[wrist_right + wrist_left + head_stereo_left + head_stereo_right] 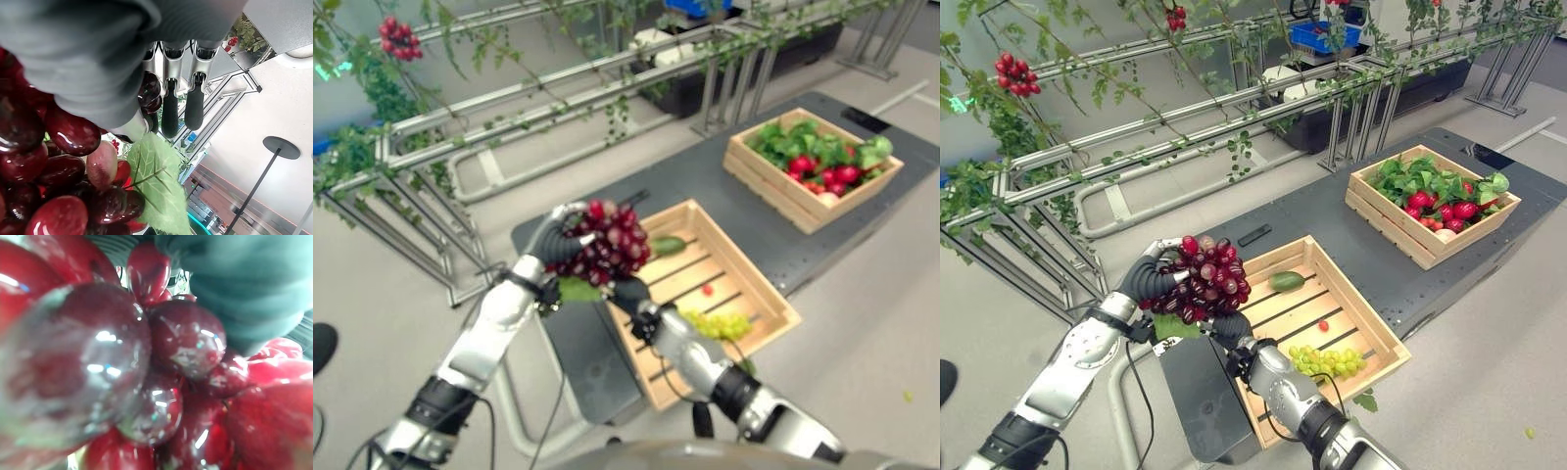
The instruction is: Pick up the fruits from the basket on one side to the basket on the other side
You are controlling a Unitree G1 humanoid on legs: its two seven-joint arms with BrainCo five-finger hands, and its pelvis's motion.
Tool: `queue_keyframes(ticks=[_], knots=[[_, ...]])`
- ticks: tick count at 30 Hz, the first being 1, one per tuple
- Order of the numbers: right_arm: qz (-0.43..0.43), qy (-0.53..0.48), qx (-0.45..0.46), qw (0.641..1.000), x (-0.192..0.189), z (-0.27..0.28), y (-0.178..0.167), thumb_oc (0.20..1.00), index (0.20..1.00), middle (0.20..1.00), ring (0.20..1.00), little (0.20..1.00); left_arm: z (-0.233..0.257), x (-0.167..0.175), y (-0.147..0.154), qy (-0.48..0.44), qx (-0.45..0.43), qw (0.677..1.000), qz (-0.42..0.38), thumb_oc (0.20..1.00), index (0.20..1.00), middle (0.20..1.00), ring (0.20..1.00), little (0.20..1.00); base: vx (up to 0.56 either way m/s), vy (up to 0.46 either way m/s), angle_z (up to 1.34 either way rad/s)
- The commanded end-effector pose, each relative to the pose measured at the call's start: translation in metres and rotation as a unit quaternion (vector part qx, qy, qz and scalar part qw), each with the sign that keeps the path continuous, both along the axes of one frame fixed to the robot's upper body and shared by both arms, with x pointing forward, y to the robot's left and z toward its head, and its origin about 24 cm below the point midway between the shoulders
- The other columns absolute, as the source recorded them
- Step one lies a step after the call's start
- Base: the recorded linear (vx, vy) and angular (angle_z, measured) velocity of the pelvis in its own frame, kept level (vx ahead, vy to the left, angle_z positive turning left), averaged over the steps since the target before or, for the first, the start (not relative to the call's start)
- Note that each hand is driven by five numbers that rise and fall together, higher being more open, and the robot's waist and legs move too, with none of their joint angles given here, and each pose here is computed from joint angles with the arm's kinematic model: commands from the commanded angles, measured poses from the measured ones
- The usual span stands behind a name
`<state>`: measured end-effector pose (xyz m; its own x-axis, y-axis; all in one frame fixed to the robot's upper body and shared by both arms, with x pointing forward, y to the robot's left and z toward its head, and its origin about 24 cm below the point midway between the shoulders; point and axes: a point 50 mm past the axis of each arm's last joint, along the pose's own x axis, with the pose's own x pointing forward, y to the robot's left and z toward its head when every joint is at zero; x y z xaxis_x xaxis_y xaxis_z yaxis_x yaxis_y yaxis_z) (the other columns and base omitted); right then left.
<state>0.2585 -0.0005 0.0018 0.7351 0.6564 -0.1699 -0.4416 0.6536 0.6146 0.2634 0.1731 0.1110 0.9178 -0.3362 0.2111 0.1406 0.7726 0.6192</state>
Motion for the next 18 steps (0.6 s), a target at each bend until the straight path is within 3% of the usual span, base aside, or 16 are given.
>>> queue_keyframes(ticks=[1,14,15,16,17,18], knots=[[-0.004,-0.067,0.056,0.996,0.018,0.039,0.020,0.200,0.200,0.200,0.200,0.200,0.043,0.000,-0.002,-0.096,-0.038,0.994,-0.022,0.200,0.200,0.200,0.200,0.200,0.00,0.000,0.00],[-0.012,-0.085,0.042,0.995,0.021,0.041,0.014,0.200,0.200,0.200,0.200,0.200,0.040,-0.003,0.007,-0.093,-0.050,0.994,-0.004,0.200,0.200,0.200,0.200,0.200,0.00,0.000,0.00],[-0.014,-0.084,0.040,0.996,0.021,0.041,0.013,0.200,0.200,0.200,0.200,0.200,0.040,-0.003,0.008,-0.092,-0.053,0.994,-0.001,0.360,0.360,0.360,0.360,0.360,0.00,0.000,0.00],[-0.015,-0.084,0.039,0.996,0.022,0.040,0.012,0.200,0.200,0.200,0.200,0.200,0.040,-0.003,0.008,-0.092,-0.057,0.994,0.001,0.467,0.467,0.467,0.467,0.467,0.00,0.000,0.00],[-0.016,-0.083,0.038,0.996,0.021,0.039,0.012,0.200,0.200,0.200,0.200,0.200,0.039,-0.003,0.008,-0.091,-0.060,0.994,0.002,1.000,1.000,1.000,1.000,1.000,0.00,0.000,0.00],[-0.017,-0.083,0.035,0.996,0.022,0.039,0.012,0.200,0.200,0.200,0.200,0.200,0.039,-0.003,0.008,-0.090,-0.064,0.994,0.002,1.000,1.000,1.000,1.000,1.000,0.00,0.000,0.00]])
